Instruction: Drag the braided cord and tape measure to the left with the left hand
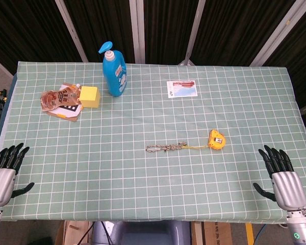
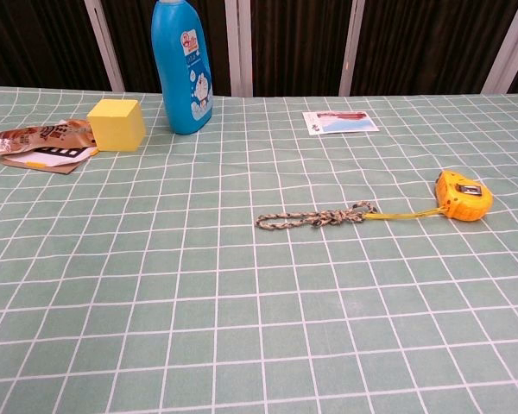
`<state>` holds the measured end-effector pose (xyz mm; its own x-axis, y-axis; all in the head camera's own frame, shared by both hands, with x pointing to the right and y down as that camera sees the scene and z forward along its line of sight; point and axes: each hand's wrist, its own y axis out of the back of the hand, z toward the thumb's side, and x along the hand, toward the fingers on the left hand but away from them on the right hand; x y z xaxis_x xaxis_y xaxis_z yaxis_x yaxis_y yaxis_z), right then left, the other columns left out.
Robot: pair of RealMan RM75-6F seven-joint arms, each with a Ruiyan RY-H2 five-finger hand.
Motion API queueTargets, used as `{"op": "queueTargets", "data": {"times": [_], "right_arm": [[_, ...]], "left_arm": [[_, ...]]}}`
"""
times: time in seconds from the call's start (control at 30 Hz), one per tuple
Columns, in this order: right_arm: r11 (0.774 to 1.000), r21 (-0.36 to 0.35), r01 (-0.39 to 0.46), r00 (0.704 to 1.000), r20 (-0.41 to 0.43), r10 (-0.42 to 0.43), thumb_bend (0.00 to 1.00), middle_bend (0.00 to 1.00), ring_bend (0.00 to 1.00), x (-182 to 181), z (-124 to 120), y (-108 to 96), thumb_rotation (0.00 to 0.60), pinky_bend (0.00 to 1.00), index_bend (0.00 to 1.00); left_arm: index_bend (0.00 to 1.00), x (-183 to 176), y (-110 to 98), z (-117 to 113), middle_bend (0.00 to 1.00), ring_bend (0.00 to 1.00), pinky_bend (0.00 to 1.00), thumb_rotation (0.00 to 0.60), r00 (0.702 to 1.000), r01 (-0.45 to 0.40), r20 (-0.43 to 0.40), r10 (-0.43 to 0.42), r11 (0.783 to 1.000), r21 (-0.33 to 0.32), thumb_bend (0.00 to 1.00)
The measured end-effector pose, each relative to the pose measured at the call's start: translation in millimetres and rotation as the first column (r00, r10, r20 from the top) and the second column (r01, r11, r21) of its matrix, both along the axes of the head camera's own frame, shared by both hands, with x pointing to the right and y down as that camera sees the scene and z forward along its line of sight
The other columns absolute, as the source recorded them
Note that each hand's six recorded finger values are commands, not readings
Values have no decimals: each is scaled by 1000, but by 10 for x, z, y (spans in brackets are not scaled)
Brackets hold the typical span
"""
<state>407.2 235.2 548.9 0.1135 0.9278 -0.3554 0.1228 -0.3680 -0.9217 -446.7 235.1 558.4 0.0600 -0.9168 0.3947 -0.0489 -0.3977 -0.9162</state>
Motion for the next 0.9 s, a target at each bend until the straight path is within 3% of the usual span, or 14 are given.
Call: {"op": "queueTargets", "data": {"times": [0.63,0.9], "right_arm": [[1000,2,-3,1000,-5,3,219,0,0,7,-4,2,600,0,0],[1000,2,-7,1000,-3,7,219,0,0,12,-5,4,600,0,0]], "left_arm": [[0,13,-1,19,0,0,0,600,1000,-13,2,13,1000,-14,0],[0,54,-91,41,0,0,0,600,999,-32,-5,32,999,-14,0]]}}
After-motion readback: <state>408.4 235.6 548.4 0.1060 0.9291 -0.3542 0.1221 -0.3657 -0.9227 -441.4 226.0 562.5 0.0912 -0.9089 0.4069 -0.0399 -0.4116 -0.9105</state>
